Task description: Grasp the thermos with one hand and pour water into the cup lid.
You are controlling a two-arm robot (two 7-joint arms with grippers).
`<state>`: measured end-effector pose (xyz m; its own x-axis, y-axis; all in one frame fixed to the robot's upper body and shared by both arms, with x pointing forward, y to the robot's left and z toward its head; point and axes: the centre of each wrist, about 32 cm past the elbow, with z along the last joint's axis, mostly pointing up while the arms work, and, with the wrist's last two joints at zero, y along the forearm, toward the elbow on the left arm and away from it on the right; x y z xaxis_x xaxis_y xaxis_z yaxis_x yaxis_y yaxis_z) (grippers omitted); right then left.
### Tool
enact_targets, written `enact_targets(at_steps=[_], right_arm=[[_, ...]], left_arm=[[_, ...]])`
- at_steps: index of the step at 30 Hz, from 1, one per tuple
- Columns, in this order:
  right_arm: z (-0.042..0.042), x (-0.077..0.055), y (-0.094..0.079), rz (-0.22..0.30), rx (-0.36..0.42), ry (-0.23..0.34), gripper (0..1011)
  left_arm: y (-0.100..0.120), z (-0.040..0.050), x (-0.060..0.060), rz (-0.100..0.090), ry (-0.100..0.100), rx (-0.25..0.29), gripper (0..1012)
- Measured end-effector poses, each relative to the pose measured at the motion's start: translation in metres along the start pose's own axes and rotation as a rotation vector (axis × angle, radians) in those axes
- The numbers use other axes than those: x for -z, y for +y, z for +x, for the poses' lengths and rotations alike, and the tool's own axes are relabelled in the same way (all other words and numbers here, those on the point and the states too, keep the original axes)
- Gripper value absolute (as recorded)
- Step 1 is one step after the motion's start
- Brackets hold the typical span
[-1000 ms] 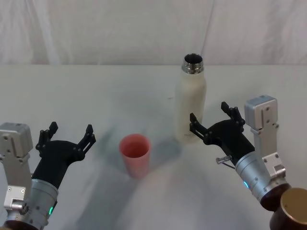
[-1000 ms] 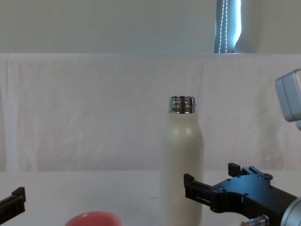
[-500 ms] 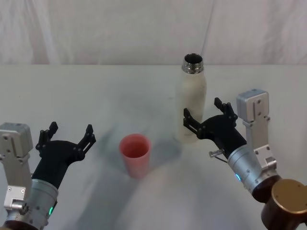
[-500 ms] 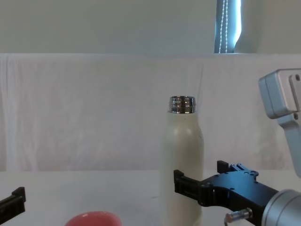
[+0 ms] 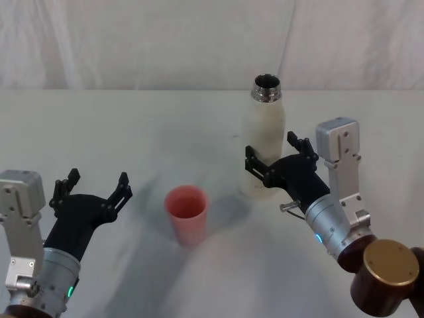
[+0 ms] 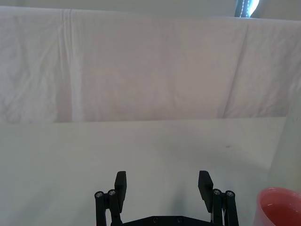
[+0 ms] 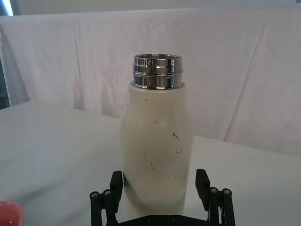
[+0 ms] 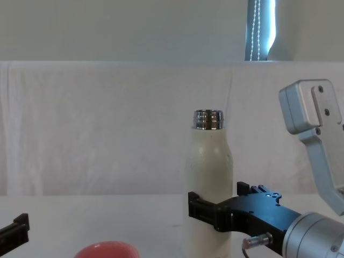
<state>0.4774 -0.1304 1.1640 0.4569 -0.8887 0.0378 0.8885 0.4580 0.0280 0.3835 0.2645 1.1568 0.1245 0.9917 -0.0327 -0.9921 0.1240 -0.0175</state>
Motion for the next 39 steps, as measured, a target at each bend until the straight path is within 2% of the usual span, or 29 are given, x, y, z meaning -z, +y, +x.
enact_targets(at_steps=[25, 39], right_arm=[[0.0045, 0.004, 0.016, 0.002, -0.002, 0.013, 1001], [0.0012, 0.001, 0.025, 0.005, -0.014, 0.012, 1001]], left_arm=[[0.0, 0.0, 0.0, 0.0, 0.0, 0.0, 1001], [0.0, 0.0, 0.0, 0.0, 0.0, 0.0, 1001]])
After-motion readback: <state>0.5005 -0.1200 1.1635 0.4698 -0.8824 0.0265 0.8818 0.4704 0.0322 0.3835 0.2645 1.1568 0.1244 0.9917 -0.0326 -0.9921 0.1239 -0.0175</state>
